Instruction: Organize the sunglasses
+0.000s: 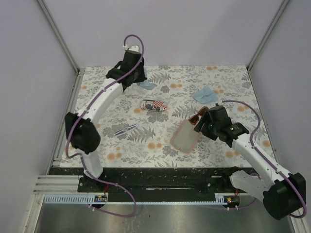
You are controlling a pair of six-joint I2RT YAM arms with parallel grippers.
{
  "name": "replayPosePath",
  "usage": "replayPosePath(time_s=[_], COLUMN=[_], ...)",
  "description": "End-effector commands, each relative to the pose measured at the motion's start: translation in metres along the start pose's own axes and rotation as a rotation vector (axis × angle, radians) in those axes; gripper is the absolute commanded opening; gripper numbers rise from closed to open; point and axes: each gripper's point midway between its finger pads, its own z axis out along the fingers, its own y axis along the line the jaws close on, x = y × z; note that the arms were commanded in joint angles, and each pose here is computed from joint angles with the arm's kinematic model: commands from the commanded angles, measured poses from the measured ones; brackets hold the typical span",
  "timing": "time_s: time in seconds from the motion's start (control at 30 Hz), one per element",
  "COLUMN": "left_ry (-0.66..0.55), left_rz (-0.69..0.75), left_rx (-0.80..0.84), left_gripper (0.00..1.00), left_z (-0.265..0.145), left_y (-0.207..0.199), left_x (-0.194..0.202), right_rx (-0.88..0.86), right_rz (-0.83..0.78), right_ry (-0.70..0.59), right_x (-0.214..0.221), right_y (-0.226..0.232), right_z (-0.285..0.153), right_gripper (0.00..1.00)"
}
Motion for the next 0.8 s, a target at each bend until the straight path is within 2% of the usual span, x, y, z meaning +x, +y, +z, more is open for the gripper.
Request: replayPosePath(time_s=[0.0,0.13,0.23,0.37,0.47,0.57,0.6,0.7,0.77], left_ry=[-0.081,-0.033,0.021,0.100,0.138,0.148,0.144,0.133,0.138], left_rz=[-0.021,-0.035,-0.061,-0.071,-0.095,-0.121,-0.124,-0.133,-0.131], left_rx=[0.082,0.070,0.103,0.135,0.109,0.078,0.074,0.067,0.063], left_gripper=[0.00,0.00,0.00,0.00,0.00,0.00,0.00,0.00,0.00], left_z=[-0.062,-0.090,-0.105,-0.113,-0.112,-0.116,-0.118,-0.124,-0.125], left_y=[-0.006,0.008,0.004,-0.003,0.006,0.019,0.023,0.032,0.037], left_x=[-0.007,0.041,0.087,0.152,0.185,0.204,0.207,0.215,0.221], right_rx=[0.030,0.056,0.074,0.084,0.091,0.046,0.020,-0.030,-0.058], right_rz=[0.021,0.028,0.030,0.033,0.034,0.029,0.022,0.030,0.029], right_ry=[0.024,0.063,0.104,0.157,0.164,0.182,0.187,0.198,0.200], right_x=[0.006,0.015,0.025,0.038,0.042,0.042,0.042,0.038,0.032], right_y=[-0.006,-0.011,-0.015,-0.018,-0.022,-0.011,-0.005,0.010,0.023], right_z=[0.013,0.027,0.040,0.057,0.067,0.073,0.076,0.086,0.095], right_gripper=[0.68,0.68,0.68,0.66,0.63,0.50,0.43,0.38,0.26])
